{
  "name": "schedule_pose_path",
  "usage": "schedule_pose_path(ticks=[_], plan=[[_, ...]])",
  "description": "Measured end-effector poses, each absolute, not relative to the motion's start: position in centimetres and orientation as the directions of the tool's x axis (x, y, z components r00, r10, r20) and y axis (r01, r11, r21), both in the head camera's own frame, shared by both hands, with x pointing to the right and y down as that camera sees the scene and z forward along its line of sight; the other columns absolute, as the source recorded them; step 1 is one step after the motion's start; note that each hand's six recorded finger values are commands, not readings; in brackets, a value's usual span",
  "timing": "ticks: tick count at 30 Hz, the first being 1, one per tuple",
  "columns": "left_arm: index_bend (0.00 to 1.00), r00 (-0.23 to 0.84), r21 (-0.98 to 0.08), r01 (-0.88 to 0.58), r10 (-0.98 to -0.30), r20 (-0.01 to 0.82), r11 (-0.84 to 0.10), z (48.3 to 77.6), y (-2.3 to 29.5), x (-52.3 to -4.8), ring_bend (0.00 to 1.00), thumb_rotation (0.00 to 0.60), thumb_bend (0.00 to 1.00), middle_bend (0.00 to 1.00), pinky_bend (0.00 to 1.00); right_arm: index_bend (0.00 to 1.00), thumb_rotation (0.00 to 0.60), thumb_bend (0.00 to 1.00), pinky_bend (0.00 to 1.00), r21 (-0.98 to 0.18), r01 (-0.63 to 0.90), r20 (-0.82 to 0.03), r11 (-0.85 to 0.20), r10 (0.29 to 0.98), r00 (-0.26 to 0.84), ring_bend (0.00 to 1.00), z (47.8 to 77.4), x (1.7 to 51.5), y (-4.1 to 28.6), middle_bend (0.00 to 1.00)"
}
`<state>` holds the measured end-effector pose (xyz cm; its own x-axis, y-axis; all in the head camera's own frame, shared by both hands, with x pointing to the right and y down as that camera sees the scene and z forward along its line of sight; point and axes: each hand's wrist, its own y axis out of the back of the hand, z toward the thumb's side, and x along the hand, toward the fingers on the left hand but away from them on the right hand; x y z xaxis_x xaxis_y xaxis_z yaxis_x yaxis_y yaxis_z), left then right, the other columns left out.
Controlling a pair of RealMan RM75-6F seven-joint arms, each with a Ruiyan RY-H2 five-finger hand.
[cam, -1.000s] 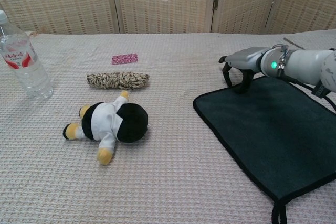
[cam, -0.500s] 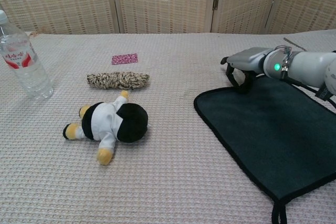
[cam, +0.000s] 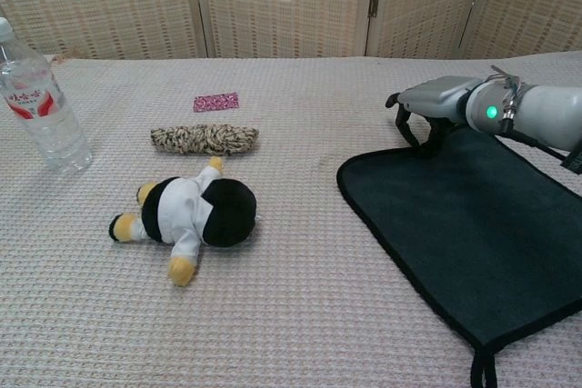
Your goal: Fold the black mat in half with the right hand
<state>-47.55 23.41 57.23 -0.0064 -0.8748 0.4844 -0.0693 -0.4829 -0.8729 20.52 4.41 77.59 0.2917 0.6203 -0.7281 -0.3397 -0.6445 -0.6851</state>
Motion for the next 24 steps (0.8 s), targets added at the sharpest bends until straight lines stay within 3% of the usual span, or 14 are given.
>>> schedule_pose_path(ticks=[7,14,24], plan=[[0.0,0.003,-0.872,-0.068,-0.874,0.485,-0.484,57.2,23.5,-47.2,0.0,0.6,0.43,0.0,0.0,0.71,0.6,0.45,0.0,-0.699,-0.328,-0.715,-0.636,0.604,0.352,0.0,75.1,22.0,6.8,0.09],[0.0,0.023,-0.869,-0.062,-0.872,0.49,-0.49,57.4,23.8,-46.5,0.0,0.6,0.43,0.0,0.0,0.71,0.6,0.45,0.0,-0.689,-0.38,-0.725,-0.617,0.581,0.371,0.0,71.8,26.8,11.1,0.09],[0.0,0.041,-0.867,-0.057,-0.869,0.493,-0.495,57.5,24.0,-45.9,0.0,0.6,0.43,0.0,0.0,0.71,0.6,0.45,0.0,-0.647,-0.42,-0.762,-0.637,0.515,0.392,0.0,70.6,30.0,16.5,0.1]])
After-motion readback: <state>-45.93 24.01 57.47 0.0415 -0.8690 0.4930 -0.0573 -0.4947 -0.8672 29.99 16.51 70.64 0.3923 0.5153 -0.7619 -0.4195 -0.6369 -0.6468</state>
